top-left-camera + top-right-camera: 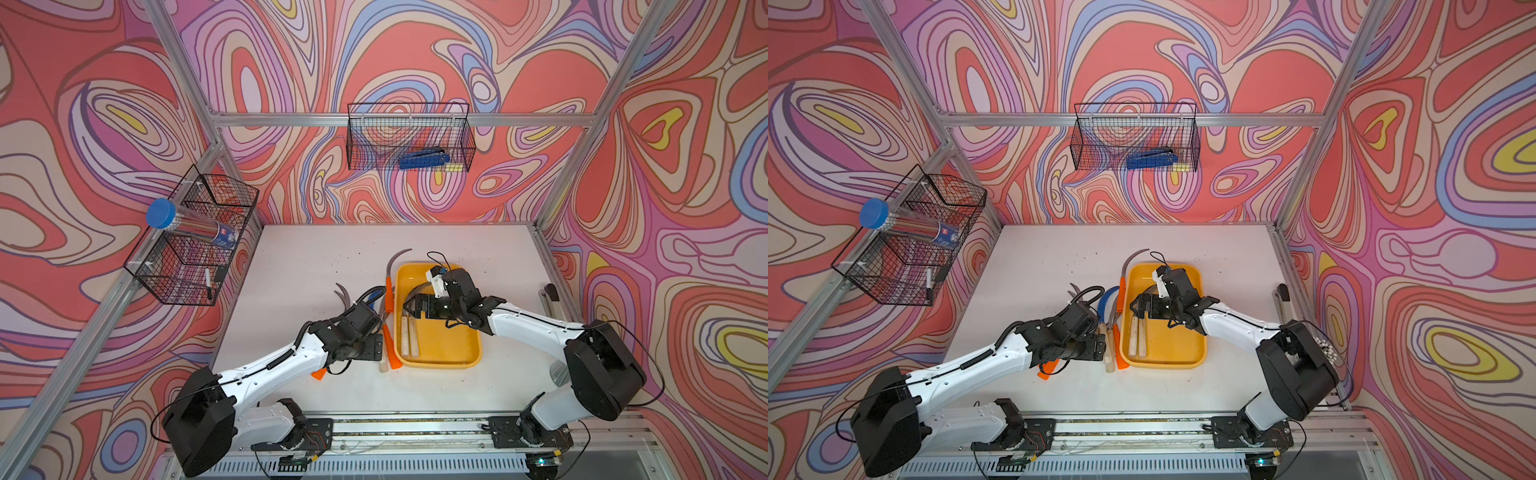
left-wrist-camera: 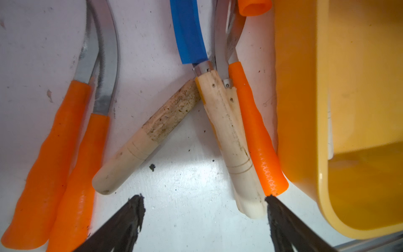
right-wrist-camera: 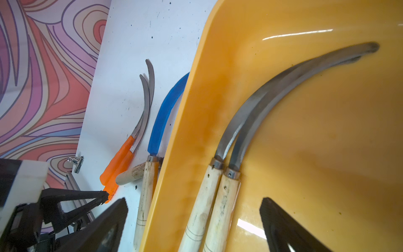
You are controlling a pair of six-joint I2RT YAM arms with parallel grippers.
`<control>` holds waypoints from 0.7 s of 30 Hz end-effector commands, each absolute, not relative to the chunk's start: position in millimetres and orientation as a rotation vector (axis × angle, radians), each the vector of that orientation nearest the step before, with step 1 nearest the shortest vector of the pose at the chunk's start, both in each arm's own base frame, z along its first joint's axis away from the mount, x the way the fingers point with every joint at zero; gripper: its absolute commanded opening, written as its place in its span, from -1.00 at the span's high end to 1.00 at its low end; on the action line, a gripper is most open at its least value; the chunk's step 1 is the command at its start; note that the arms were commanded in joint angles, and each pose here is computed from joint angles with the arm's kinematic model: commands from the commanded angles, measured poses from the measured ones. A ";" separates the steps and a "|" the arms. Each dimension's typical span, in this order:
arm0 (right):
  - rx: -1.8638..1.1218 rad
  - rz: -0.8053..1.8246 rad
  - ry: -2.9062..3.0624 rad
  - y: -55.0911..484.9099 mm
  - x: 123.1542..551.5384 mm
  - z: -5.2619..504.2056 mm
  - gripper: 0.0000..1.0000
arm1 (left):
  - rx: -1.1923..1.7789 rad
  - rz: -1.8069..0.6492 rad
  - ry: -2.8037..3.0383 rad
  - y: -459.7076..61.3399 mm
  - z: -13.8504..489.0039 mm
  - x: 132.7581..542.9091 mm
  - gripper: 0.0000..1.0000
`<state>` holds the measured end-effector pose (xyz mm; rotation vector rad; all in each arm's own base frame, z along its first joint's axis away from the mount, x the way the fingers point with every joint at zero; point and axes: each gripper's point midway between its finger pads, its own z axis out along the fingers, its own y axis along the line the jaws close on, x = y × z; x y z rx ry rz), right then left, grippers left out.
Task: Put small sickles into storage boxes
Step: Pick up the sickle at the center of the board.
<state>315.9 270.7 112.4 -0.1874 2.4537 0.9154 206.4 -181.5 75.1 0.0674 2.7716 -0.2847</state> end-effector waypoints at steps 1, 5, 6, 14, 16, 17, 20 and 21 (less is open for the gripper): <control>-0.167 0.901 2.456 264.0 311.6 111.4 -0.96 | 0.006 -0.336 2.797 -192.9 73.0 208.1 -0.70; -0.166 0.900 2.455 262.0 308.8 111.2 -0.97 | -0.009 -0.365 2.822 -203.5 63.5 210.0 -0.67; -0.166 0.899 2.457 261.5 308.1 110.6 -0.96 | -0.010 -0.368 2.825 -205.3 61.6 210.3 -0.67; -0.168 0.899 2.459 259.6 304.7 108.1 -0.96 | -0.020 -0.344 2.841 -209.0 47.9 212.4 -0.50; -0.165 0.902 2.462 259.7 304.3 106.3 -0.96 | -0.022 -0.339 2.837 -208.1 46.6 212.9 -0.41; -0.164 0.902 2.463 259.6 304.3 105.5 -0.96 | -0.025 -0.335 2.836 -207.4 45.9 213.0 -0.37; -0.164 0.906 2.463 260.1 304.2 105.4 -0.96 | -0.025 -0.326 2.829 -206.1 44.9 214.0 -0.23; -0.164 0.907 2.460 260.5 304.8 106.2 -0.97 | -0.025 -0.321 2.828 -205.6 44.3 214.2 -0.18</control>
